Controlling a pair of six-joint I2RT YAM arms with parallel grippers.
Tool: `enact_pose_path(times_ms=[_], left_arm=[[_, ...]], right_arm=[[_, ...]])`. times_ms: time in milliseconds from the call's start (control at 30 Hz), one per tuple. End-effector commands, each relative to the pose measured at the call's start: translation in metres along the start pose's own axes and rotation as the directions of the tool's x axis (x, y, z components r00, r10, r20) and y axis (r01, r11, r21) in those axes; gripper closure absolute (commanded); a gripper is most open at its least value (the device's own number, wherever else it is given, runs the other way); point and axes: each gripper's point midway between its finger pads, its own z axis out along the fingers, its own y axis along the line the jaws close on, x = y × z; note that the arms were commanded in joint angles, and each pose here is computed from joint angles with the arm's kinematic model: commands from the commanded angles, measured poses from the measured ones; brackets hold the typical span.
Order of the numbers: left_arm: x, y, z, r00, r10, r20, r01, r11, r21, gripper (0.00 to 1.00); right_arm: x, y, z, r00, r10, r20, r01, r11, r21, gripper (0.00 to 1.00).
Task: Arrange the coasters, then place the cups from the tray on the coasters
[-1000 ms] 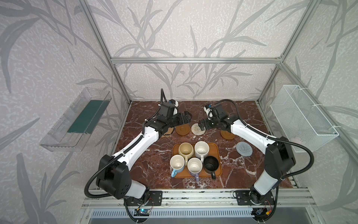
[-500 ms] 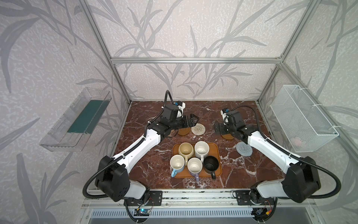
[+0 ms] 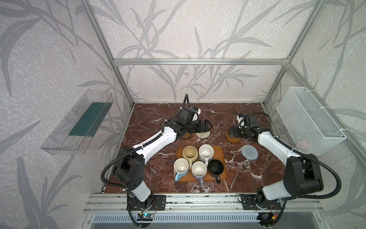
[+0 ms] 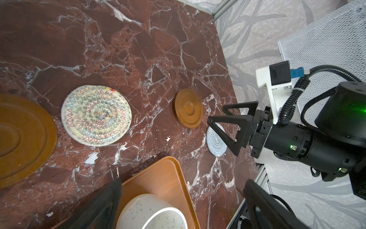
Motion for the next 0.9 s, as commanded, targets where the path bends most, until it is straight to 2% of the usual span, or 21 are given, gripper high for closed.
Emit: enact_pose_path(times_ms=[0, 133, 300, 700, 867], left_arm=[[-0.008, -0.004, 0.004, 1.0, 0.008, 0.003, -0.008, 1.0, -0.009, 0.02], [-0.011, -0.005, 0.014, 1.0, 0.01, -0.011, -0.01, 1.0, -0.004, 0.03], [-0.01, -0.003, 0.027, 0.999, 0.011, -0.034, -0.011, 1.0, -0.008, 0.02], [-0.012, -0.001, 0.04, 0.998, 0.022, -0.059, -0.023, 1.0, -0.02, 0.03], [-0.009, -0.003, 0.042, 0.997, 0.028, -0.078, -0.028, 1.0, -0.008, 0.03]], right_arm=[[-0.002, 0.004, 0.009, 1.0, 0.009, -0.023, -0.01, 0.999, -0.037, 0.15], [0.001, -0.002, 0.026, 0.998, 0.005, -0.064, -0.006, 1.0, -0.012, 0.24], [0.002, -0.004, 0.039, 0.996, 0.014, -0.089, -0.014, 1.0, -0.004, 0.28], [0.015, -0.009, 0.065, 0.984, 0.032, -0.173, -0.031, 0.999, 0.011, 0.46], [0.018, -0.013, 0.07, 0.98, 0.024, -0.199, -0.019, 0.999, 0.03, 0.49]])
